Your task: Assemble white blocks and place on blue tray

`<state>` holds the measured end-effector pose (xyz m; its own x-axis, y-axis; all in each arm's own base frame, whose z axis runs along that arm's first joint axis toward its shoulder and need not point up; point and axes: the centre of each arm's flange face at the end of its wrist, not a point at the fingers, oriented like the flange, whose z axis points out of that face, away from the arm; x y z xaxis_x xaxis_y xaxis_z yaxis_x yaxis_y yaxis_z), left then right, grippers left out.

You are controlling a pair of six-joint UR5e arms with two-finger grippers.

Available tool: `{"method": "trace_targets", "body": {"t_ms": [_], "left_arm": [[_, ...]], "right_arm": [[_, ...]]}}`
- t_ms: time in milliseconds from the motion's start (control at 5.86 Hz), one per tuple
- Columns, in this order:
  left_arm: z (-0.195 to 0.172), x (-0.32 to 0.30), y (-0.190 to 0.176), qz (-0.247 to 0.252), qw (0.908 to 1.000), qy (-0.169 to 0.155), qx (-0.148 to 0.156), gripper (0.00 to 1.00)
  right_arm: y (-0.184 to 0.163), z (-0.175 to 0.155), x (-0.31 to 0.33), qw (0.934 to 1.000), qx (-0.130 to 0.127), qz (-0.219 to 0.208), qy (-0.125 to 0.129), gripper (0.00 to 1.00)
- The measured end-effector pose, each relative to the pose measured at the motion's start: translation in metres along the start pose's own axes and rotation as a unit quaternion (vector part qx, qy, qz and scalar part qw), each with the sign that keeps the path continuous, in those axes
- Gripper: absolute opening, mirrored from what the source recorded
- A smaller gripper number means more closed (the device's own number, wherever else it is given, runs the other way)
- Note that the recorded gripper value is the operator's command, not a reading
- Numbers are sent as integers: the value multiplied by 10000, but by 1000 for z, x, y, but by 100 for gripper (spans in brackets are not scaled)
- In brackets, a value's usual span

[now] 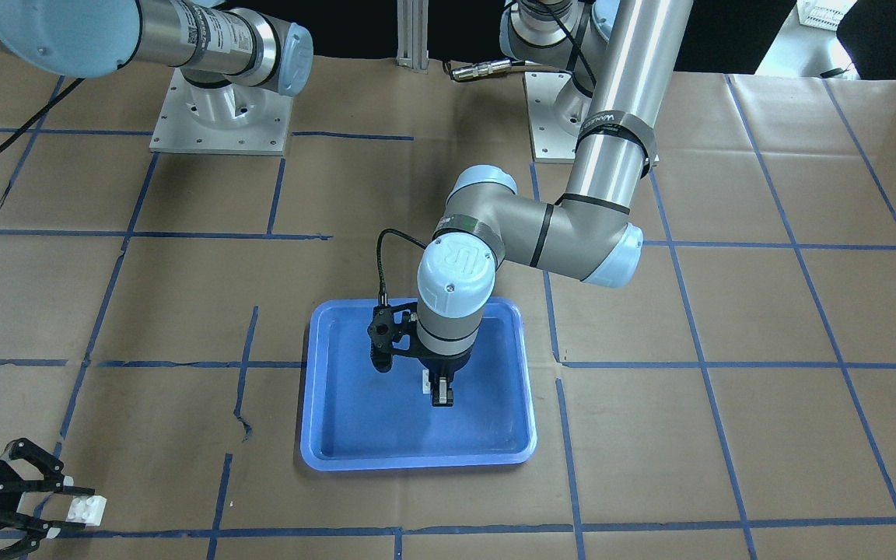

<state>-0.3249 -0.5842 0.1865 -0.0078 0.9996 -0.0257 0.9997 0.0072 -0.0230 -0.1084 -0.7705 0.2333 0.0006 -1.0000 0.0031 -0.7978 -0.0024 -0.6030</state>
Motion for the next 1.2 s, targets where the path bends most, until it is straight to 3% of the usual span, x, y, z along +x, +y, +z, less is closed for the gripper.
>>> {"method": "trace_targets", "body": {"t_ms": [171, 341, 512, 854, 1195], "left_arm": [[5, 3, -1, -103, 9999, 10, 6, 54], [7, 5, 0, -194, 9998, 29, 2, 79], [6, 7, 0, -225, 9997, 25, 6, 85], [-18, 7, 8, -283, 9996, -50, 15, 85], [-106, 13, 54, -642, 9977, 189, -72, 85]], "right_arm": [[-30, -1, -17, 9999, 12, -75, -78, 21], [-63, 7, -48, 9997, 64, -98, -227, 21], [-91, 20, -84, 9995, 81, -94, -307, 21], [-135, 65, -149, 9999, 16, -63, -134, 21], [-186, 125, -181, 9998, -28, -6, 175, 21]]}}
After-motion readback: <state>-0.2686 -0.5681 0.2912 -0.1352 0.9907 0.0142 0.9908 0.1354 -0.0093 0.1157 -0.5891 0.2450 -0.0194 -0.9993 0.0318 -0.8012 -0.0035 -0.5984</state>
